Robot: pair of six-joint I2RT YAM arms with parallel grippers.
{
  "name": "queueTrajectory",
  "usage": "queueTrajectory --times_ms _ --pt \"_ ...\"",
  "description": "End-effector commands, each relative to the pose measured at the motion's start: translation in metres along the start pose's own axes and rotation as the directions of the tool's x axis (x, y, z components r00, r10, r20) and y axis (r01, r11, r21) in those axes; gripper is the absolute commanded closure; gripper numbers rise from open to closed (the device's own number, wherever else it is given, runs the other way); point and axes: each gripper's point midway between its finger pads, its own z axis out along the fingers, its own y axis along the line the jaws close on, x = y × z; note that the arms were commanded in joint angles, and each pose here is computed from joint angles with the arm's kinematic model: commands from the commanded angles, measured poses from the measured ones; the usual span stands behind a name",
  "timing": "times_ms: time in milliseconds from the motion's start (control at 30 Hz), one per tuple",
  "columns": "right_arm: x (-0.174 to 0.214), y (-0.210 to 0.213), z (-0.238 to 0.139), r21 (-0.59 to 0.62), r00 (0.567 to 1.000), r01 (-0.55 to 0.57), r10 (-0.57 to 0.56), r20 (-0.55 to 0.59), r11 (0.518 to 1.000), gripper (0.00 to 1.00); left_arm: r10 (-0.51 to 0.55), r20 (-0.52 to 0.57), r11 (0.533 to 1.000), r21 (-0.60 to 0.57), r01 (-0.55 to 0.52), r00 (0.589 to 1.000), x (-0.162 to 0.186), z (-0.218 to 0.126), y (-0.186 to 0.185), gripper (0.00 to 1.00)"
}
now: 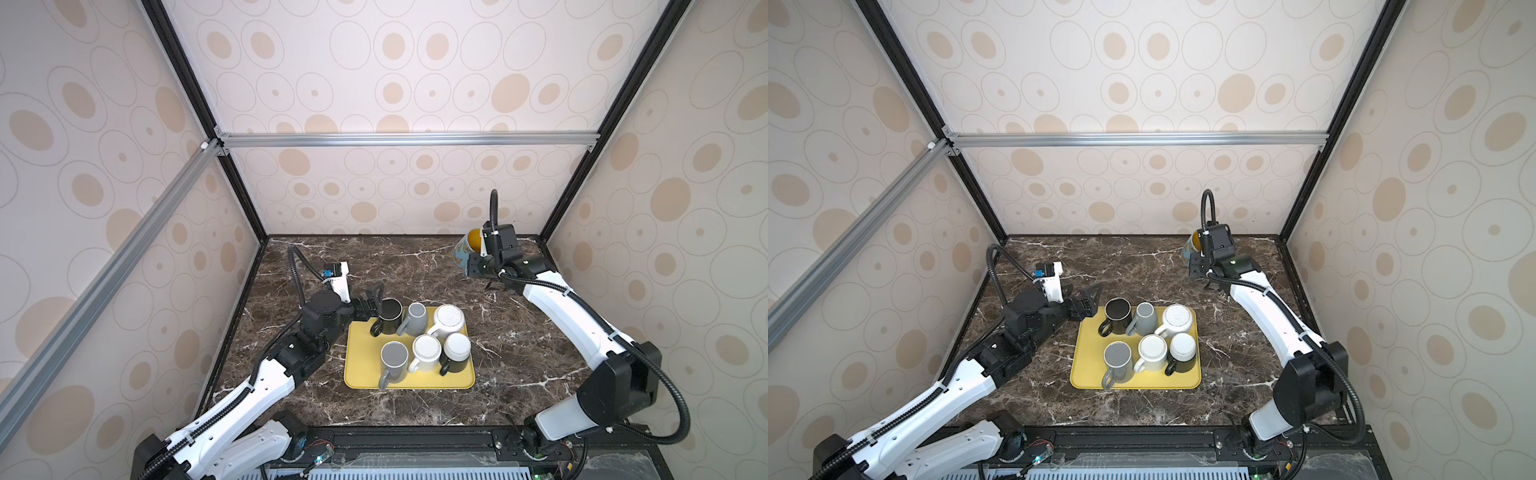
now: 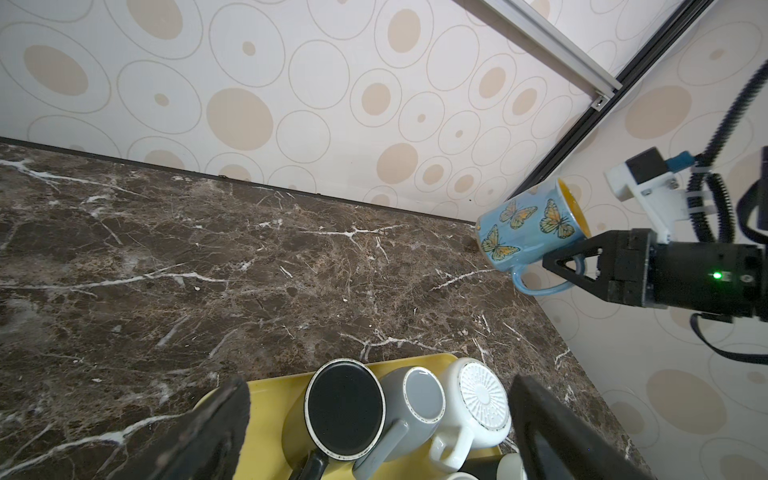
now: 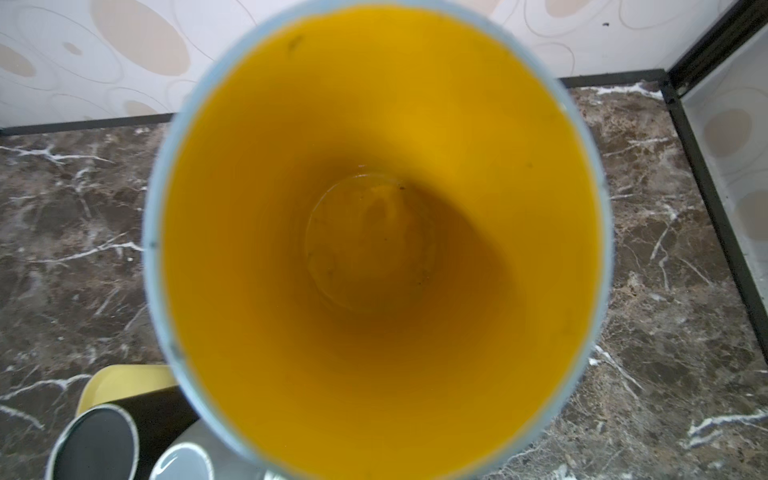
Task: Turn the mug right side up
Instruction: 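Carry the blue mug away with the right gripper while the left withdraws, then lower the blue mug upright onto the table with the right gripper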
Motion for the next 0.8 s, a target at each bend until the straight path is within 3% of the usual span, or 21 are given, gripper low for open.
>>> queueTrajectory --times_ms 0,367,767 --pt "-0.040 -0.011 0.004 0.026 0.992 -0.034 0.031 0.119 0.999 1.00 0.011 0.016 1.000 0.006 -0.012 1.000 -0.003 0.003 -0.001 0.03" --pt "-0.039 -0.042 0.075 0.151 0.996 -0.051 0.039 0.079 0.987 1.00 0.015 0.001 1.000 0.008 -0.015 1.000 0.005 0.013 -0.001 0.03" --pt "-0.030 -0.057 0.094 0.243 0.998 0.049 -0.055 0.016 0.969 1.00 0.034 -0.013 0.999 -0.002 -0.034 0.999 0.011 0.018 0.002 0.03"
